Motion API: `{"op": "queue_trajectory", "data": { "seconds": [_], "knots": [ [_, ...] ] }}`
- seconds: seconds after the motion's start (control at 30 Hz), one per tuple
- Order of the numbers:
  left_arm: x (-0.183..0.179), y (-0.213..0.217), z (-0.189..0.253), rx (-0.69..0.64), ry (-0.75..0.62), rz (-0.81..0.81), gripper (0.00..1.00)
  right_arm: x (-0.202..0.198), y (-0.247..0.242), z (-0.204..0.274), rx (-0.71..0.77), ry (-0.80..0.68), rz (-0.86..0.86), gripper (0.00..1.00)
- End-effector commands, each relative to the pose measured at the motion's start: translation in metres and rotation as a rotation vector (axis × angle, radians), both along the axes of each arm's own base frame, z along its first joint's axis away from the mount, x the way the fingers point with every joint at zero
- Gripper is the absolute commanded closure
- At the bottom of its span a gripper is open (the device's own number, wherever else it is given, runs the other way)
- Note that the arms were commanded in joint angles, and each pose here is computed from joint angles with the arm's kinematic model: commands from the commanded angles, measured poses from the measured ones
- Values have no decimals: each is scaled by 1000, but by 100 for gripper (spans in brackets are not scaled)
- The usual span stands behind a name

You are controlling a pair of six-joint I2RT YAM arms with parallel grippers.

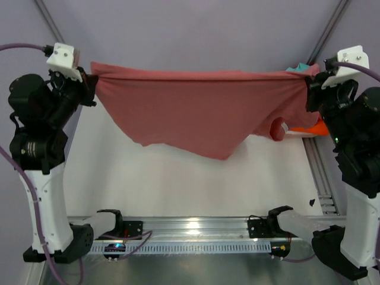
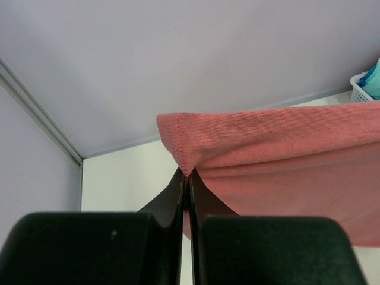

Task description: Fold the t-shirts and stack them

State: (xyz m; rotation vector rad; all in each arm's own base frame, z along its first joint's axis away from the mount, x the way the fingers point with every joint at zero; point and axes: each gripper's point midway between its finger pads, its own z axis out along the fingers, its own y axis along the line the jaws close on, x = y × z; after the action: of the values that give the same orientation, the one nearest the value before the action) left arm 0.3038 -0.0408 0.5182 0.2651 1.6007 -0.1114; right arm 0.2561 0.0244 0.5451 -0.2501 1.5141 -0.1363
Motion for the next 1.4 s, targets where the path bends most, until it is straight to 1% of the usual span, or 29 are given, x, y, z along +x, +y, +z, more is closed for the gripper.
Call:
{"op": "queue_trajectory", "data": {
  "seconds": [0.0,0.07,0.2,0.23,0.33,0.43,0.47,0.53,0.6,0.63,0.67,0.7,0.73,0.77,0.8,0.83,0.87,0.9,0.93,0.97,1.03,1.07,1.1,1.13,1.17,1.23,1.27,1.33,1.37],
  "knots": [
    [-31,21,-4,70,-16,84,100,-30,-20,7,22,-39,-67,97],
    [-56,28,-3,92,-34,114,100,-51,-27,16,26,-76,-78,97],
    [-86,39,-11,109,-30,171,100,-96,-44,40,-14,-180,-103,97],
    [-91,47,-9,100,-37,219,100,-110,-46,48,-25,-217,-94,97],
    [-111,59,-4,91,-65,297,100,-126,-52,50,-96,-249,-104,97],
    [-125,57,-29,99,6,277,100,-140,-55,32,-108,-251,-104,97],
    [-128,51,-36,100,29,245,100,-142,-52,18,-121,-224,-85,97],
    [-131,55,-51,105,76,264,100,-135,-47,-9,-91,-153,-66,97],
    [-128,50,-58,55,102,255,100,-133,-41,-27,-61,-110,-40,97],
    [-123,49,-71,55,140,245,100,-121,-37,-51,-64,-43,-30,97],
    [-121,53,-79,50,163,268,100,-115,-35,-65,-66,-11,-24,97],
    [-117,52,-87,46,187,264,100,-114,-33,-69,-59,-26,-18,97],
    [-110,47,-103,52,230,232,100,-94,-26,-90,-75,10,1,97],
    [-104,47,-111,56,252,231,100,-87,-22,-110,-83,56,16,97],
    [-98,43,-117,51,266,207,100,-77,-19,-104,-64,5,20,97],
    [-92,40,-123,52,283,187,100,-67,-14,-112,-57,8,35,97],
    [-79,38,-128,52,298,175,100,-50,-9,-133,-59,50,42,97],
    [-70,36,-138,54,324,163,100,-39,-5,-128,-40,14,48,97],
    [-61,35,-142,46,334,154,100,-19,-1,-148,-40,67,51,97],
    [-43,34,-151,43,350,148,100,-7,2,-146,-26,51,49,97],
    [-24,33,-159,32,369,147,100,23,9,-168,-17,123,48,97],
    [-7,32,-171,28,404,139,100,35,11,-168,-11,121,44,97],
    [6,32,-171,26,396,137,100,46,12,-173,-3,136,38,97],
    [16,33,-176,28,405,143,100,65,15,-189,-12,185,30,97],
    [35,33,-183,26,414,146,100,76,18,-190,-15,178,33,97],
    [54,34,-193,40,426,142,100,106,24,-205,-39,200,38,97],
    [69,33,-208,47,459,139,100,116,25,-210,-43,210,34,97],
    [91,32,-210,64,438,127,100,135,29,-212,-65,220,42,97],
    [100,32,-213,75,437,124,100,154,33,-231,-71,270,42,97]
  ]
}}
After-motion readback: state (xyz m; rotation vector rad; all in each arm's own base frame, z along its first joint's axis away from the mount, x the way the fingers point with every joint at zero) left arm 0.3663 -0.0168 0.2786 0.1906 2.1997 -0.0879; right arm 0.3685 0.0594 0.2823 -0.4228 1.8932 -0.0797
